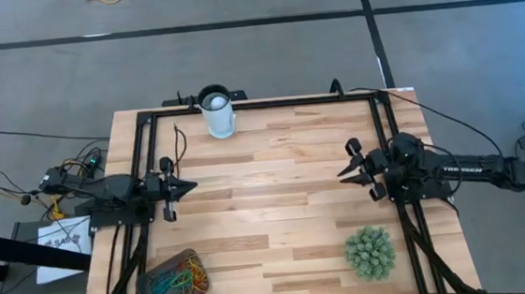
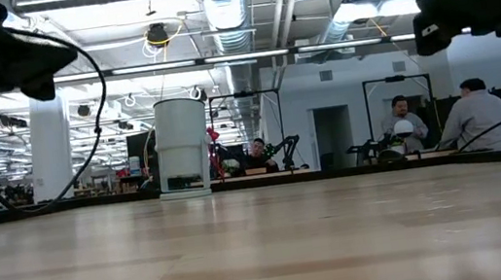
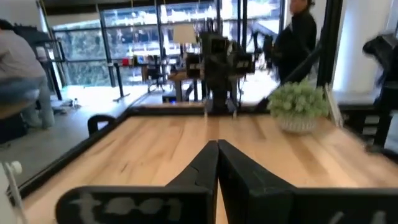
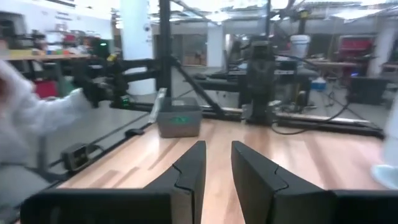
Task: Pick and place items into bin
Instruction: Return to Home Position
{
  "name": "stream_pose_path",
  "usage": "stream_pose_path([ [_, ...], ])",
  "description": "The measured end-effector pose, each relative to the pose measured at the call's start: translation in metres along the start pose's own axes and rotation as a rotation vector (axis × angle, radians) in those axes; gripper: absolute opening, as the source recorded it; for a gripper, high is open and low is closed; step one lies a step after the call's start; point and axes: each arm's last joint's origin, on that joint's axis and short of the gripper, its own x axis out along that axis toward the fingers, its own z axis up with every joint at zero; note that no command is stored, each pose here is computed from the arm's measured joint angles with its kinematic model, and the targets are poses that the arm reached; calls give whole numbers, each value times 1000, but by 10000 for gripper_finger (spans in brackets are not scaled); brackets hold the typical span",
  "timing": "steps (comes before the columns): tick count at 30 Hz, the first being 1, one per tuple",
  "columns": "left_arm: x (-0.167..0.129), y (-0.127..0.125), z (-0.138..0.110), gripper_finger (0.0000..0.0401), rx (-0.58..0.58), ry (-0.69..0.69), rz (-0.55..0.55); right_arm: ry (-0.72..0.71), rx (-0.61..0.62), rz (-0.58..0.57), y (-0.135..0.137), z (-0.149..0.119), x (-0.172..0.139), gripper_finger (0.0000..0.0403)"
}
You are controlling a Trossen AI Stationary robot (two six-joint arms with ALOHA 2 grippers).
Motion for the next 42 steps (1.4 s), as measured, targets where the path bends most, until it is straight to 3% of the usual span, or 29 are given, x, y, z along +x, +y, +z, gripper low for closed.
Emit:
stream_pose_path([
  [4,0,0,-1,0,74,17,17,1,62,83,6,1,-4,70],
  [8,0,1,-1,0,54,20,21,10,63,126,12,-1,-9,70],
  [13,0,1,-1,0,-42,20,22,-33,-58,-103,12,4,-13,70],
  [17,0,1,-2,0,-55,21,22,-7,-40,-267,13,1,-15,70],
  [21,0,1,-2,0,-55,22,22,10,-26,-273,17,-1,-14,70],
  [25,0,1,-2,0,-55,23,22,18,-88,-317,18,-1,-13,70],
  [32,0,1,-2,0,-55,24,22,-3,113,-492,15,-2,-14,70],
  [42,0,1,-2,0,-55,24,22,13,126,-495,15,-4,-14,70],
])
